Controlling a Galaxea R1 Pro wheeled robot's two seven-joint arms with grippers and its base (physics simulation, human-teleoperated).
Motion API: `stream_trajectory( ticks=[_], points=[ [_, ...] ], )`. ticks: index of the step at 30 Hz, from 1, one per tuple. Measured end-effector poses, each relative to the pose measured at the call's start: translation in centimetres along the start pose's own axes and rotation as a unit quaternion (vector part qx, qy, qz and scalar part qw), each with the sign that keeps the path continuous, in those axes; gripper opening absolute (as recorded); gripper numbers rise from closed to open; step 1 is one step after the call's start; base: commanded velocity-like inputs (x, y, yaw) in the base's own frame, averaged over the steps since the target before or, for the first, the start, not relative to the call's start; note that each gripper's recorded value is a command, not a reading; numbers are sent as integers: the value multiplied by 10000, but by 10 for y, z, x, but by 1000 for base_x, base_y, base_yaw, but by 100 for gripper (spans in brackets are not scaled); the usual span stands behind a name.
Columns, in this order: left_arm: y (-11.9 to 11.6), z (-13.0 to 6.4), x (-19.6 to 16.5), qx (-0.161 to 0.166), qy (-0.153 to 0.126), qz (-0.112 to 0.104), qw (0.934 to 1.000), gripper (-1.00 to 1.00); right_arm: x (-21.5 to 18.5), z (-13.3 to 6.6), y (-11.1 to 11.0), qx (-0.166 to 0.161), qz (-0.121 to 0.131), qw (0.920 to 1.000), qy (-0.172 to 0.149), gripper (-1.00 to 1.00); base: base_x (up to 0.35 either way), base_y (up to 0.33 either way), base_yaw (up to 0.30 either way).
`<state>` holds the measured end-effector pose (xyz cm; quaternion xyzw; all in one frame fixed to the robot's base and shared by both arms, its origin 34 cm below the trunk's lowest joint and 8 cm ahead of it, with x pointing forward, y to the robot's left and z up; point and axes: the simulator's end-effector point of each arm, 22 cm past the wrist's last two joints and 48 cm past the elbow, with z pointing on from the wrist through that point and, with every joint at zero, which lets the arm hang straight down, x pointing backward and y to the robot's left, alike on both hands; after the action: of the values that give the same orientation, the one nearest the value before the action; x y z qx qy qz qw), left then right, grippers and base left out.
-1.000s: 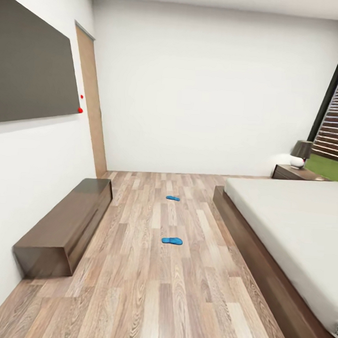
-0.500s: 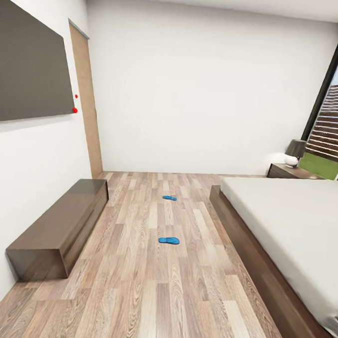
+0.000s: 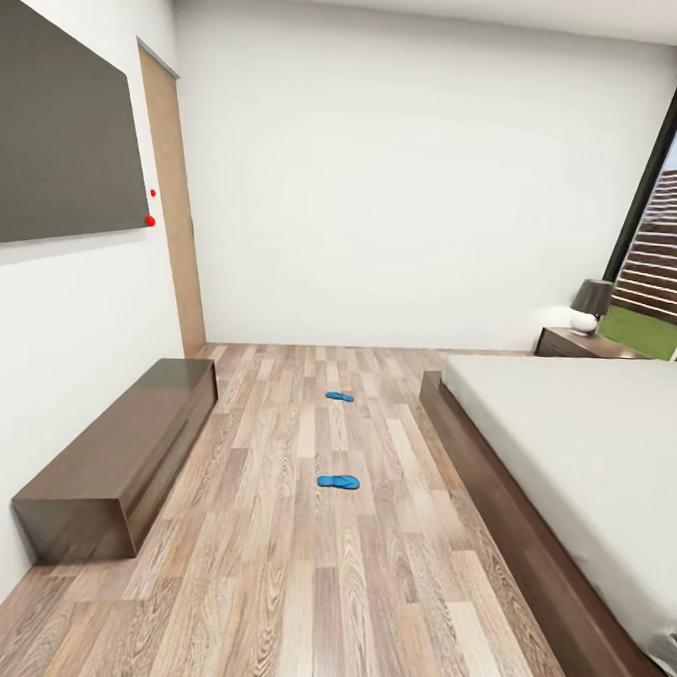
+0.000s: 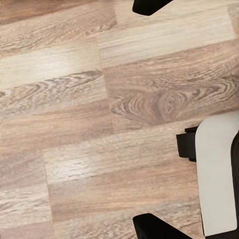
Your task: In the bedroom, move the book from the bed onto either nightstand, and place the two sandals side by side next to the bed.
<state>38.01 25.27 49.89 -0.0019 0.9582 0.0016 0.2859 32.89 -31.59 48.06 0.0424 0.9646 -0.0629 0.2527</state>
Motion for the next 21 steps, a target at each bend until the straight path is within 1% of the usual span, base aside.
stream_trajectory(
  ticks=[6, 12, 17, 21],
  points=[
    [0, -2, -25, -6, -571, -20, 9984, 100, -2, 0, 1, 0, 17, 10000, -55, 100, 0, 0, 0],
    [0, -2, -30, -8, -702, -43, 9975, 100, -3, 0, 0, 5, 17, 10000, -70, 100, 0, 0, 0],
    [0, -2, -31, -8, -709, -45, 9975, 100, -4, 0, 1, 2, 18, 10000, -77, 100, 8, 0, 0],
    [0, -2, -31, -8, -712, -46, 9974, 100, -4, 0, 1, 3, 20, 10000, -82, 100, 126, 0, 0]
  ],
)
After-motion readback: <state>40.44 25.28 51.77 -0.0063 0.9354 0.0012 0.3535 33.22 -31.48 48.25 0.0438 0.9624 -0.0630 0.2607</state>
